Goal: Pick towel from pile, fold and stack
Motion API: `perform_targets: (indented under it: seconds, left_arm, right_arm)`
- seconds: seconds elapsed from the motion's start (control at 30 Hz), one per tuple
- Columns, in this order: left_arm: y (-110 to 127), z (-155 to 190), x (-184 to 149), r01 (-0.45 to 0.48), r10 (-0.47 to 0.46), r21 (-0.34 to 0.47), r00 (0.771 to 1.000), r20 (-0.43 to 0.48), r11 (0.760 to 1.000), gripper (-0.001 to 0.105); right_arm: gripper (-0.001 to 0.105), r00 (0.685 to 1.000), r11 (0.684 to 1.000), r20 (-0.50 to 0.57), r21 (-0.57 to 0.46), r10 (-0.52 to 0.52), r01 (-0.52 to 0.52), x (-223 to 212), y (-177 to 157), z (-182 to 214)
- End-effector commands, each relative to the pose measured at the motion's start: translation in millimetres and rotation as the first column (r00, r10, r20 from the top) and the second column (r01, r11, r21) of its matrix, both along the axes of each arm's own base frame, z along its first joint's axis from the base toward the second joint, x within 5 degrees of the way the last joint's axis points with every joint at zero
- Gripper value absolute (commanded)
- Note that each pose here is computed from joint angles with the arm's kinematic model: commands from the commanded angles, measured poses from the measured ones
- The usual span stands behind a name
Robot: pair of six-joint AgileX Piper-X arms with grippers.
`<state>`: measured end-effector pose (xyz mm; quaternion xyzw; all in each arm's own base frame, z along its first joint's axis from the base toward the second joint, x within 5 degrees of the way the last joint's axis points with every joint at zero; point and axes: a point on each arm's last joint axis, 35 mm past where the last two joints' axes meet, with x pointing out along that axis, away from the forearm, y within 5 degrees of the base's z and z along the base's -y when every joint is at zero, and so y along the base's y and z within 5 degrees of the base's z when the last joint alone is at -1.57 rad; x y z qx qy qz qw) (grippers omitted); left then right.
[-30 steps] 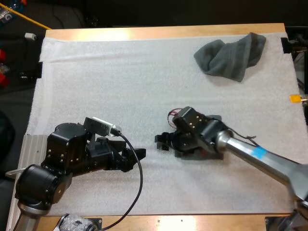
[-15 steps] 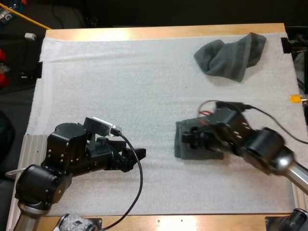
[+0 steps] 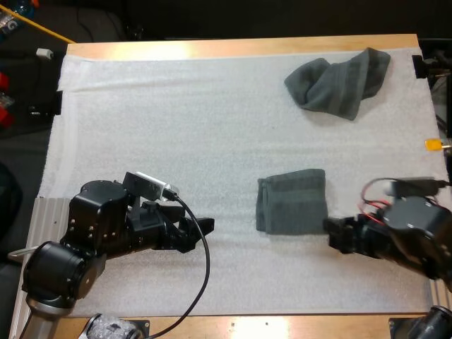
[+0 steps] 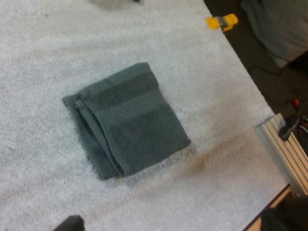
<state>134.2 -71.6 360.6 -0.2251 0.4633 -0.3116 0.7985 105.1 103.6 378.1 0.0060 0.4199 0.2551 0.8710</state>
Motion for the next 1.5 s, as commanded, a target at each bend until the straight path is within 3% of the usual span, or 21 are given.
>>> perform_targets:
  seconds: [0.0, 0.27, 0.57, 0.73, 1.03, 1.47]
  left_arm:
    - [-0.6, -1.6, 0.7, 0.006, -0.006, -0.008, 1.000, 0.006, 1.000, 0.072]
    - [-14.4, -32.3, 28.9, -0.004, 0.002, -0.049, 0.999, -0.054, 0.999, 0.072]
    - [-74.5, -85.3, 79.7, 0.061, -0.064, -0.030, 0.989, -0.133, 0.998, 0.072]
    - [-100.2, -134.7, 108.6, 0.038, -0.039, -0.009, 0.970, -0.239, 0.999, 0.072]
    - [-120.5, -205.3, 138.1, 0.026, -0.026, -0.004, 0.919, -0.393, 1.000, 0.072]
    - [-130.5, -229.3, 151.3, 0.005, -0.013, -0.016, 0.864, -0.503, 1.000, 0.072]
  right_arm:
    - [0.063, 1.000, 1.000, 0.015, -0.014, -0.004, 0.005, -3.0, -3.9, 2.3]
    - [0.063, 1.000, 0.998, -0.022, -0.055, -0.006, 0.005, -11.1, -12.2, -0.4]
    - [0.063, 1.000, 0.998, -0.028, -0.063, -0.006, 0.005, -11.6, -12.8, -1.1]
    - [0.063, 1.000, 0.998, -0.027, -0.063, -0.007, 0.006, -11.6, -12.8, -1.0]
    - [0.063, 1.000, 0.998, -0.025, -0.065, -0.010, 0.008, -11.5, -12.9, -1.0]
    - [0.063, 0.999, 0.996, -0.004, -0.086, -0.034, 0.034, -10.6, -13.9, -0.9]
